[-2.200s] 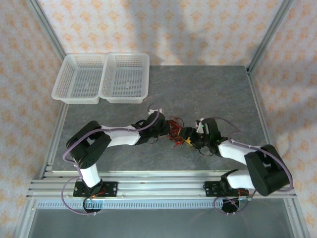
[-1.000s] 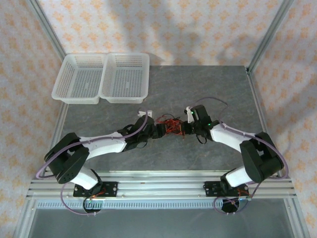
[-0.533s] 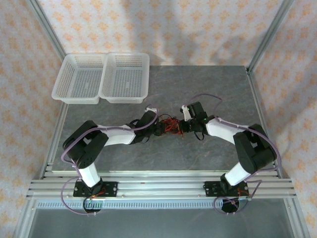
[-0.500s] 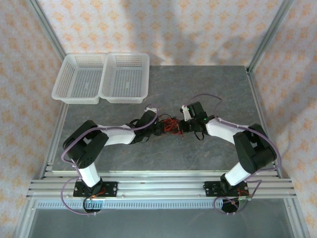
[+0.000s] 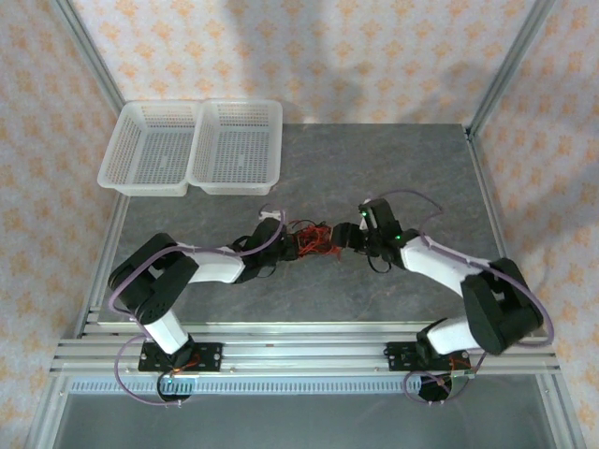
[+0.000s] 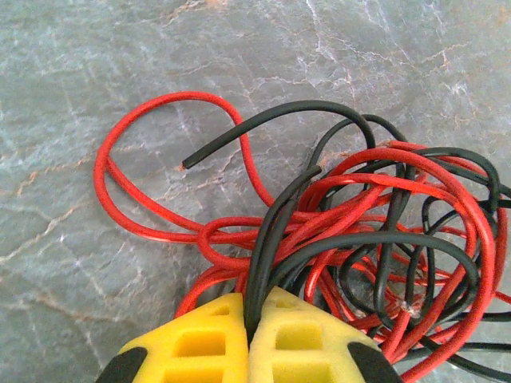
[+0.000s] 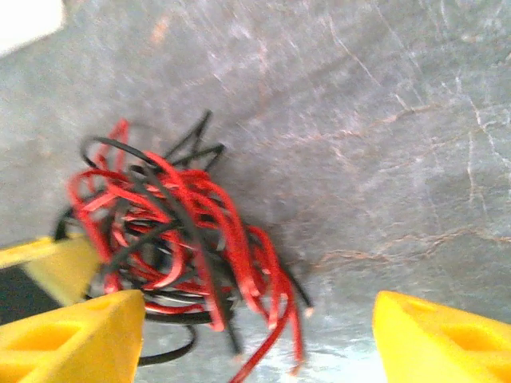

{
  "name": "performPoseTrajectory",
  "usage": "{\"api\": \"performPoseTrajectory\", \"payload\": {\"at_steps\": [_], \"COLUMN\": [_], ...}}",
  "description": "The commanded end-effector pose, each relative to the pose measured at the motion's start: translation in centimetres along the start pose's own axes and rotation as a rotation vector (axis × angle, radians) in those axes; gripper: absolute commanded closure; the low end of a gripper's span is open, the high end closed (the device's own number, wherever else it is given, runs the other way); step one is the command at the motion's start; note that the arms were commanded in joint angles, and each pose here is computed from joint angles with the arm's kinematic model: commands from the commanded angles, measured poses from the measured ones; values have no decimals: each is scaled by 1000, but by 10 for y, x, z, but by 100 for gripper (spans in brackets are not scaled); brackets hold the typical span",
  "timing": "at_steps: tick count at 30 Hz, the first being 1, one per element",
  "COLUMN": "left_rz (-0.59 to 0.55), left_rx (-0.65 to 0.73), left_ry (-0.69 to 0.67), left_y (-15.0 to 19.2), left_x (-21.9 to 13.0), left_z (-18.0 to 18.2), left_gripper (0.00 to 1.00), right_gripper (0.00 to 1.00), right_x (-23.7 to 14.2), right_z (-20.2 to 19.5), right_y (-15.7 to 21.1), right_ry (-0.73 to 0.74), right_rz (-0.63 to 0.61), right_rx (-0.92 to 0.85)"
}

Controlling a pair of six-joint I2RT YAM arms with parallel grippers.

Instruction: Untangle the cables

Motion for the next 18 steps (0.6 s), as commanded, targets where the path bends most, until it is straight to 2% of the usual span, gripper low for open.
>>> {"api": "performPoseTrajectory", "payload": {"at_steps": [1, 8, 18], "left_rz": [-15, -27, -60], "left_rx": [-88, -160, -242], "left_ry": [29, 4, 23], "left_y": [0, 1, 4], "left_x": [-8, -9, -16], "left_z": [-10, -17, -23], "left_gripper": [100, 100, 100], "right_gripper": [21, 12, 15], "right_x": [-11, -2, 29], "right_z": [17, 31, 27], "right_y": [-11, -5, 5], "right_ry": [-17, 12, 83], "right_rz": [-93, -95, -52], "right_rx": [100, 110, 112]}}
Point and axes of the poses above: each hand's point on the last joint's axis, 136 mm out from that joint toward the fingers, its own x axis out along the fingers, its own z axis along the line the jaws close on, y = z × x, the point moved 7 cm from there along -x, back along the fingers, and after that the axes turned 8 degrees about -x, right-handed, at the moved point
